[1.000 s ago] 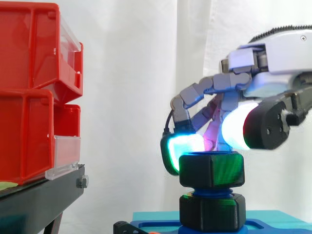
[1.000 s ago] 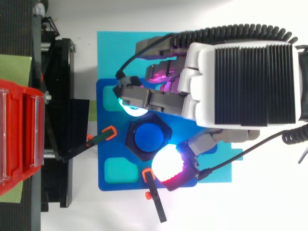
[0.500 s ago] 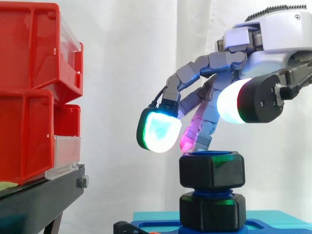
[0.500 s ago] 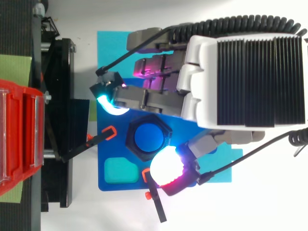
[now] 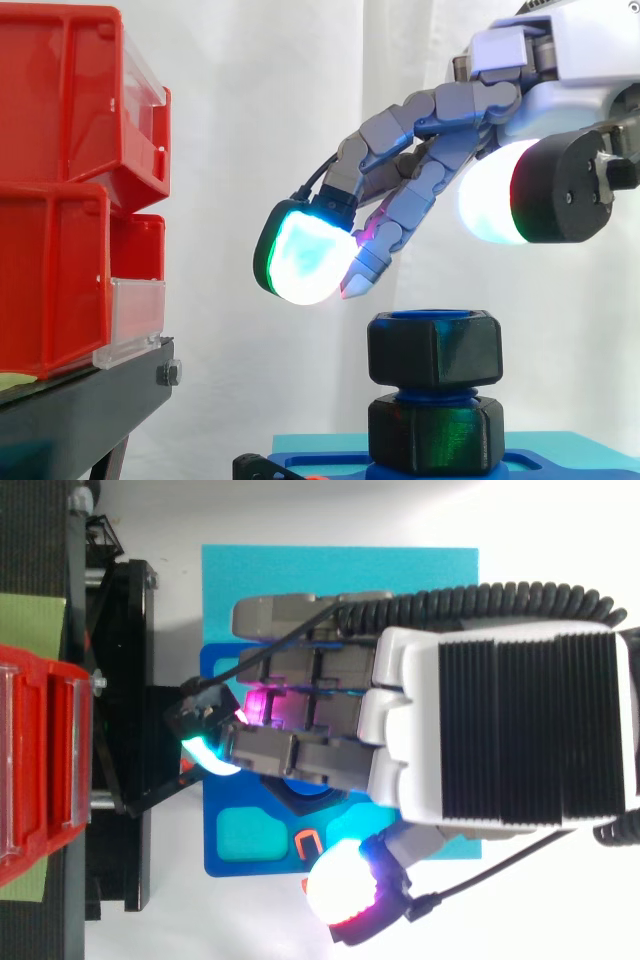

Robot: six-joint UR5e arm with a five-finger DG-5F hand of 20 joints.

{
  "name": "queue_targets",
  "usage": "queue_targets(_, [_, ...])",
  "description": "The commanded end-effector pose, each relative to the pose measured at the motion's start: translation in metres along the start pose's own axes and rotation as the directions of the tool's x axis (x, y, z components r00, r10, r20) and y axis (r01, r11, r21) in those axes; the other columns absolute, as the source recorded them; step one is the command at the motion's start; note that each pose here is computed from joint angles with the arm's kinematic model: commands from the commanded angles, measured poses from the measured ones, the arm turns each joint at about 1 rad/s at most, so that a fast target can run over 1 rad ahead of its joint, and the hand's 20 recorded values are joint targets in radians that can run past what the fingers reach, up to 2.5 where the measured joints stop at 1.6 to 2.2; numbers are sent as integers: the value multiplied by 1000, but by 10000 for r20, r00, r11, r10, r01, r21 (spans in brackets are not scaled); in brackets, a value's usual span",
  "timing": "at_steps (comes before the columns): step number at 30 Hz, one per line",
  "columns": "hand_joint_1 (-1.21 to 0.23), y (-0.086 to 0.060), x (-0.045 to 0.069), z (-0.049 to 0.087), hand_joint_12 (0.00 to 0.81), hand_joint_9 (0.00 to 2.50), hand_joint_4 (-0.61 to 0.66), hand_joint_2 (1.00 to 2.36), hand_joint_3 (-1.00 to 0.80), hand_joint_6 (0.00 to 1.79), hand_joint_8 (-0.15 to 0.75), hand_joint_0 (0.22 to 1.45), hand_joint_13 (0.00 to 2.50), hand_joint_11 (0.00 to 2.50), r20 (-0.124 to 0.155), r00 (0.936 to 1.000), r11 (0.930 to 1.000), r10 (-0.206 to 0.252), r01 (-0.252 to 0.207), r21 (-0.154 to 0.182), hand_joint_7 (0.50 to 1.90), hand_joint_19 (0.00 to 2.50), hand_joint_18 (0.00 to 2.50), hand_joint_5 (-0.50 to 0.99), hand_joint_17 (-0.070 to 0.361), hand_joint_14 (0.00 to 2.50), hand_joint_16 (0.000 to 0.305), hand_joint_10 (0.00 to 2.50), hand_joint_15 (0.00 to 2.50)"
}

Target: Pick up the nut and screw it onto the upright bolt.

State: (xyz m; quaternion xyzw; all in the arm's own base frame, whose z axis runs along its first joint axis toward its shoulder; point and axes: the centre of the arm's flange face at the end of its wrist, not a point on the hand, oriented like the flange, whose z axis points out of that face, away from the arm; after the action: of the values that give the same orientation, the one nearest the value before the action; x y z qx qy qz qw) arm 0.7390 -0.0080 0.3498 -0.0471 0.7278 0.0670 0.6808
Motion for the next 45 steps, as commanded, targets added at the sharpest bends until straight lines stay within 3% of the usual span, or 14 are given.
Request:
queue_targets(1, [-316,8,0,1,210,777,217,1000,-500,501,196,484,660,0,-4,10000,10000,4,-4,1,573,0,285,-124,57,0,25,0,0])
queue_targets(11, [-321,12,1,2,209,812,208,1000,-500,502,207,486,682,0,-35,10000,10000,14,-14,2,689,0,295,-102,56,0,25,0,0])
queue_targets(21, [-328,11,4,-1,209,819,205,1000,-500,502,210,488,684,0,-341,9994,10000,-9,10,13,730,0,297,-95,56,0,25,0,0])
queue_targets(32, [-334,1,4,-4,208,821,209,1000,-500,503,210,493,692,0,-445,9990,9999,20,-15,109,825,0,309,-79,56,0,25,0,0])
queue_targets(35, [-340,-3,5,-6,208,830,236,1000,-500,504,212,497,705,0,-567,9984,9999,9,0,158,946,0,321,-63,54,0,24,0,0])
queue_targets(45, [-348,-17,7,-10,194,888,140,1000,-500,501,225,507,768,0,-683,9977,9995,34,-12,331,1427,0,409,-16,48,0,22,0,0])
